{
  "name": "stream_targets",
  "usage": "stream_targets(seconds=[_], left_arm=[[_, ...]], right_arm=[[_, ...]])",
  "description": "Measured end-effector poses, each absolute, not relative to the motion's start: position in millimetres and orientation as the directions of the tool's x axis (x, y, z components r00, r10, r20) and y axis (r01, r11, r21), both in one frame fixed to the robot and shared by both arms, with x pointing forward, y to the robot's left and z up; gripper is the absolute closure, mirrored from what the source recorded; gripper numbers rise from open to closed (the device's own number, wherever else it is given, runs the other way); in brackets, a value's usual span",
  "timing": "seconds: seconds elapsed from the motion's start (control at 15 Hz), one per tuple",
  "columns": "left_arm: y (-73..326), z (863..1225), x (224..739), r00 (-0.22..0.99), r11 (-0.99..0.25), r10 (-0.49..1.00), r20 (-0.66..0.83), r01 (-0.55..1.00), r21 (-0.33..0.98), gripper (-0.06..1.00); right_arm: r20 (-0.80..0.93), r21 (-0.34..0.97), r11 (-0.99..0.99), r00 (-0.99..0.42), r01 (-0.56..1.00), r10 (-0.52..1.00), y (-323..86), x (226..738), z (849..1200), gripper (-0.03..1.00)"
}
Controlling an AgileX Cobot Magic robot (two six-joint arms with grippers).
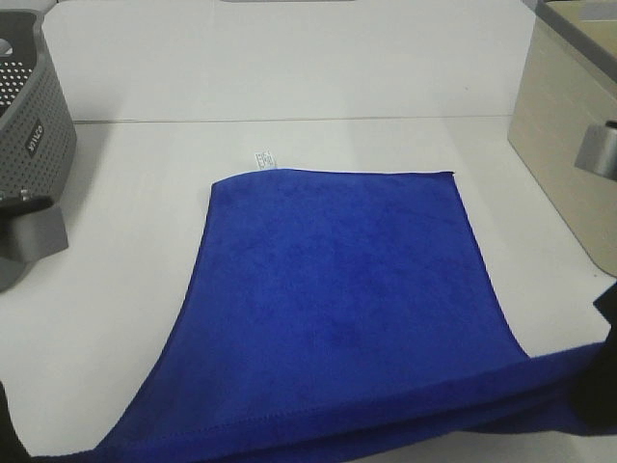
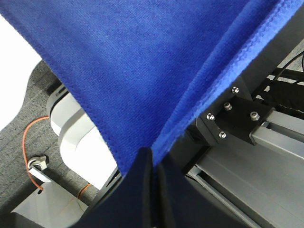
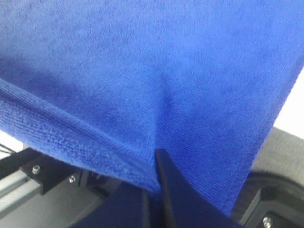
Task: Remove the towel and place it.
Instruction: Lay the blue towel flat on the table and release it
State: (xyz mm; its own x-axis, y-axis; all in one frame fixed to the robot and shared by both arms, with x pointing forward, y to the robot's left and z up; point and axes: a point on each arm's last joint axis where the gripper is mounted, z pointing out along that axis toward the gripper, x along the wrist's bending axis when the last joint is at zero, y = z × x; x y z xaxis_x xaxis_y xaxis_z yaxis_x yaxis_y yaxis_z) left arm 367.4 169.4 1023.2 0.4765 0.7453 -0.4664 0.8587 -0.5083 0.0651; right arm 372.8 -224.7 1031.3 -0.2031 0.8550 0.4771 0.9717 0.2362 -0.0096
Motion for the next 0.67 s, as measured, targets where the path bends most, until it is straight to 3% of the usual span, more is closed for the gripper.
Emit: stream_targets(seconds=[0.33, 0.67], left_arm=[[169.1, 1020.5, 364.6, 0.451, -0.494, 0.756, -0.474, 0.869, 0.04, 0.94], [170.9, 1019.8, 362.0, 0.434, -0.492, 0.767, -0.472, 0.871, 0.0, 0.94]], right_arm=[[0.477, -0.059, 0.236, -0.18, 0.97, 0.86, -226.2, 366.1, 1019.5, 0.86], [0.446, -0.06, 0.24, -0.189, 0.969, 0.875, -229.8, 366.5, 1018.0, 0.61]])
